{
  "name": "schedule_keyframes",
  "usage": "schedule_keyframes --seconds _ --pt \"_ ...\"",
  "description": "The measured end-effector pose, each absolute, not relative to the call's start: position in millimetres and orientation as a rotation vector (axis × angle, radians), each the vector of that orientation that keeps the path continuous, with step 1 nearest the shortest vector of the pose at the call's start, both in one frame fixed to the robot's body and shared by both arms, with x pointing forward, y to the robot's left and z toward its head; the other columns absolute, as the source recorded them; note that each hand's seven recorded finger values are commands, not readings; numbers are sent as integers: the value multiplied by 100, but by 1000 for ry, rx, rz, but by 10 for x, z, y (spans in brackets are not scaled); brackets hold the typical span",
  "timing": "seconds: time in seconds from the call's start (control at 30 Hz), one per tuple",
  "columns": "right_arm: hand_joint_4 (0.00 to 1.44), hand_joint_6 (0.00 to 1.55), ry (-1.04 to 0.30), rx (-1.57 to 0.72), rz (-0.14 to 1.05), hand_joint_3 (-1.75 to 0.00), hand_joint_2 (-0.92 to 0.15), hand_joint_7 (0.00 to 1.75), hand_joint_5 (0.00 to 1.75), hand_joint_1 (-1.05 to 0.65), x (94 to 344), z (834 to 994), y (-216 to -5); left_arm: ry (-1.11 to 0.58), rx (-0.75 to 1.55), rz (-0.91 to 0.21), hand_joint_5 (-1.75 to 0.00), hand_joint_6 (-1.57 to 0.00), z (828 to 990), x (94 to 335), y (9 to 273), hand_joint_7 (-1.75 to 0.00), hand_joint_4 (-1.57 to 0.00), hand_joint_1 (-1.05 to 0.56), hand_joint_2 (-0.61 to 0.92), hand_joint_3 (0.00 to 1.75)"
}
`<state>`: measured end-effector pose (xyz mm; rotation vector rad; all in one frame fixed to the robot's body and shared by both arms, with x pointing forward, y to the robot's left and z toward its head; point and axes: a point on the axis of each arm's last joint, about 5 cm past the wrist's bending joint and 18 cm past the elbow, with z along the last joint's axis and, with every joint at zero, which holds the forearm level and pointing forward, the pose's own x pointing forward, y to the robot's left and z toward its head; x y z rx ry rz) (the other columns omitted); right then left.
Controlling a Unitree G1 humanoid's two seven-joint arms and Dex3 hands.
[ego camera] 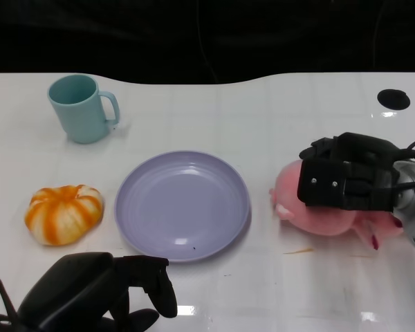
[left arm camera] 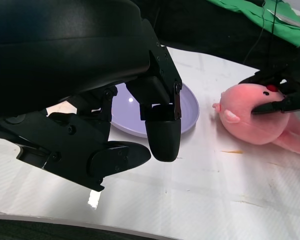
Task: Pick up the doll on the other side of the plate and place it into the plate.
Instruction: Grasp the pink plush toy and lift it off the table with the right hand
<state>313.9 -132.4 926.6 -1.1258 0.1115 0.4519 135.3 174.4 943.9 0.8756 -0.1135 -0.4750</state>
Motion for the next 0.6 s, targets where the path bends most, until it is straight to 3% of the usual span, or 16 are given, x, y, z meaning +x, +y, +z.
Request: schedule_keyframes --seconds 0.03,0.07,0.1,0.13,0.2,0.23,0.27,0.33,0.47,0.6 --pt "81 118 102 -1117 439 -10 -91 24 127 -20 3134 9259 -1319 -114 876 -475 -148 -73 9439 1353 1743 -114 -70 -22 74 67" --pt "86 122 91 -1113 432 -27 -84 31 138 -17 3131 9255 -1318 -114 876 -475 -148 -73 9439 1353 1743 -115 -70 -22 74 67" --pt "91 120 82 -1109 428 -84 -58 53 154 -16 3130 9255 -1317 -114 876 -475 -148 -73 9439 1353 1743 -114 -70 -22 74 67" --pt "92 112 72 -1106 426 -108 -46 81 163 -15 3130 9257 -1315 -114 875 -475 -148 -73 9439 1353 1743 -115 -70 -22 74 67" --pt "90 83 52 -1103 429 -103 -50 146 172 -14 3128 9261 -1306 -114 875 -475 -148 -74 9441 1354 1743 -115 -70 -22 74 67" --pt "89 78 41 -1107 435 -98 -53 157 173 -14 3126 9261 -1299 -113 875 -474 -148 -74 9441 1354 1743 -115 -70 -22 74 67" --pt "87 74 30 -1113 440 -86 -59 158 174 -17 3122 9261 -1289 -113 875 -474 -148 -73 9443 1353 1742 -116 -70 -22 74 67" --pt "84 73 12 -1117 444 -77 -65 150 174 -19 3112 9260 -1275 -114 875 -473 -148 -73 9446 1353 1742 -116 -70 -22 73 67" --pt "83 71 -6 -1112 452 -56 -77 152 175 -22 3092 9253 -1266 -114 875 -473 -148 -73 9446 1353 1742 -115 -70 -22 74 67" --pt "86 66 -52 -1105 461 -66 -73 172 175 -20 3076 9255 -1252 -116 875 -474 -149 -73 9447 1357 1738 -116 -70 -22 74 67"
